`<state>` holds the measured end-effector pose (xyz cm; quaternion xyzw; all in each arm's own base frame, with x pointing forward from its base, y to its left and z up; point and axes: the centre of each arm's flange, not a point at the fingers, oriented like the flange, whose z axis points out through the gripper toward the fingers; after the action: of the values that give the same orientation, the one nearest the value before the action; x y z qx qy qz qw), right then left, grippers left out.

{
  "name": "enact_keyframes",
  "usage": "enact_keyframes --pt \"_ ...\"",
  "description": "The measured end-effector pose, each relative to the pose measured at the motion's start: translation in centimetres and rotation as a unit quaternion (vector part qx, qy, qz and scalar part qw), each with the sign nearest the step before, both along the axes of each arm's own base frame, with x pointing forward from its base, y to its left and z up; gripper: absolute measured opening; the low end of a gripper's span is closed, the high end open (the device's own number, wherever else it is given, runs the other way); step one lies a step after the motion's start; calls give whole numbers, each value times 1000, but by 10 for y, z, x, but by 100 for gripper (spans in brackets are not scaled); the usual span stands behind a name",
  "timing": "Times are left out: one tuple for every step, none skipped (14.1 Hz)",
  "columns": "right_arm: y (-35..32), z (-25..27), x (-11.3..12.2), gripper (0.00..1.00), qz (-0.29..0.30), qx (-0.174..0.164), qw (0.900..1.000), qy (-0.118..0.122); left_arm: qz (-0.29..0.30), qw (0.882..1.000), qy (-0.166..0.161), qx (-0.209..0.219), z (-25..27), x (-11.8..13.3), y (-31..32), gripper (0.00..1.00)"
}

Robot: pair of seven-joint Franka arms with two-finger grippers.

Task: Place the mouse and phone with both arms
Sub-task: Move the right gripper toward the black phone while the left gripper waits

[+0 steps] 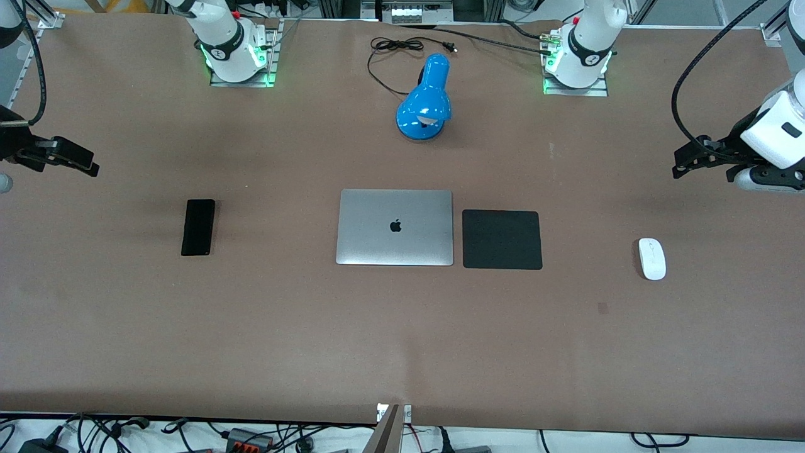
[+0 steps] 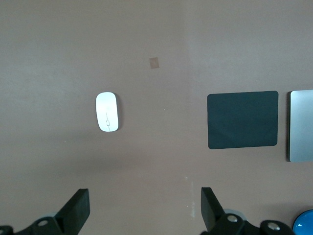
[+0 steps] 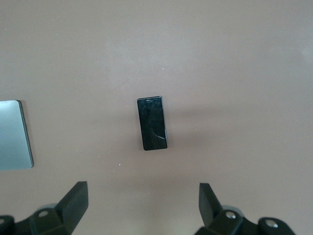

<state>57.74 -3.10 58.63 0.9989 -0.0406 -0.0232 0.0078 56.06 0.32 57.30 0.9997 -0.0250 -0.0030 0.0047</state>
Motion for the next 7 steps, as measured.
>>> enact_keyframes --pt "0 -1 0 100 0 0 1000 1 0 1000 0 0 0 0 0 100" --pt "0 -1 0 100 0 0 1000 1 0 1000 0 0 0 0 0 100" --pt "0 -1 0 100 -1 0 1000 1 0 1000 0 0 0 0 0 100" --pt "0 -1 0 100 -1 0 1000 0 0 1000 0 0 0 0 0 100" --pt "0 -2 0 100 -1 0 1000 1 0 1000 0 0 0 0 0 100" --pt "0 -4 0 100 0 0 1000 3 0 1000 0 0 0 0 0 100" --pt "0 -8 -1 100 0 1 1000 7 0 1000 0 0 0 0 0 100"
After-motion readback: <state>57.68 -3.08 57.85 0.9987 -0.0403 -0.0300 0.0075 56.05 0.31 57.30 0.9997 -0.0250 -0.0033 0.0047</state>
